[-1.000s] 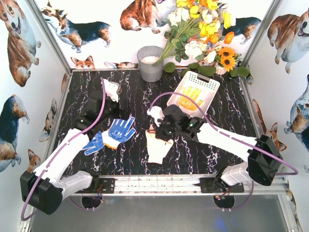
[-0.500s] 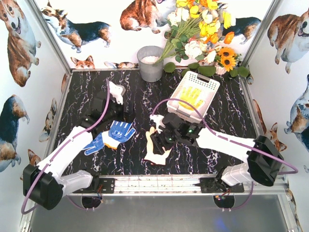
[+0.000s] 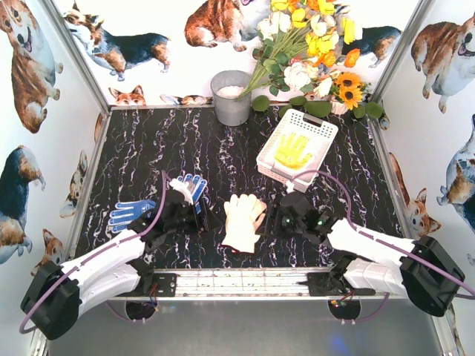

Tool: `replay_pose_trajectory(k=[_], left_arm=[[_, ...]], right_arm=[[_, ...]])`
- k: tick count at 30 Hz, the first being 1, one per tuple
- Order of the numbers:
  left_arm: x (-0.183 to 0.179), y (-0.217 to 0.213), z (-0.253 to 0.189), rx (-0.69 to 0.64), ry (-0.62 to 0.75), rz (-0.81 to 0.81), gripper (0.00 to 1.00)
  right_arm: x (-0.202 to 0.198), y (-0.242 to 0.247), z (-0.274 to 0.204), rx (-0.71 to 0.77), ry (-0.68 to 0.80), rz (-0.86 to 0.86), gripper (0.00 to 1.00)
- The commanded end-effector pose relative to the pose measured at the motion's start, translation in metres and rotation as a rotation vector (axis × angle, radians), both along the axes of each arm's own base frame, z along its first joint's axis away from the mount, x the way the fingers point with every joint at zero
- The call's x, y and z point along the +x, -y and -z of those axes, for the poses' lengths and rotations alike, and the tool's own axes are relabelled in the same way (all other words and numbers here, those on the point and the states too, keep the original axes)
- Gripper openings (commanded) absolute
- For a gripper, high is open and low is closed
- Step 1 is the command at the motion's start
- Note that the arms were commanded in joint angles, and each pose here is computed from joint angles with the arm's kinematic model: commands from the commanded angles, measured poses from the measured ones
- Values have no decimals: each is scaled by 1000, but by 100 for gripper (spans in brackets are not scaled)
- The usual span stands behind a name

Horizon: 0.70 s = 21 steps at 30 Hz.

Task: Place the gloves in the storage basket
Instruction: Pair the glove with the glove.

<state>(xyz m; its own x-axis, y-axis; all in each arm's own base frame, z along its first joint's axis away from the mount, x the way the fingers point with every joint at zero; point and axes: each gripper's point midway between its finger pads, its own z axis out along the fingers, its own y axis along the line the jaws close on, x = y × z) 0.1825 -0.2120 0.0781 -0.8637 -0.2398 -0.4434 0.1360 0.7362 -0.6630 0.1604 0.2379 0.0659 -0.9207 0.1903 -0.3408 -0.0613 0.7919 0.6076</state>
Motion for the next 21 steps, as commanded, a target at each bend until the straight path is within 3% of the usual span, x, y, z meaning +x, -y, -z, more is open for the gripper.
replay_pose_trajectory(k=[1,5,13,21], left_arm=[[-5,22,-10,-153,-40,-42,64],[-12,31,4,-164,-81,-22,57],[-18,43,27,-84,-136,28,53],[-27,43,37,-47,-162,50,49]], right_arm=[[17,-26,-23,244,-25,159,51],[15,-36,-16,302,-88,169,43],[15,-45,4,329,-156,187,35],[12,-34,17,283,-168,239,36]])
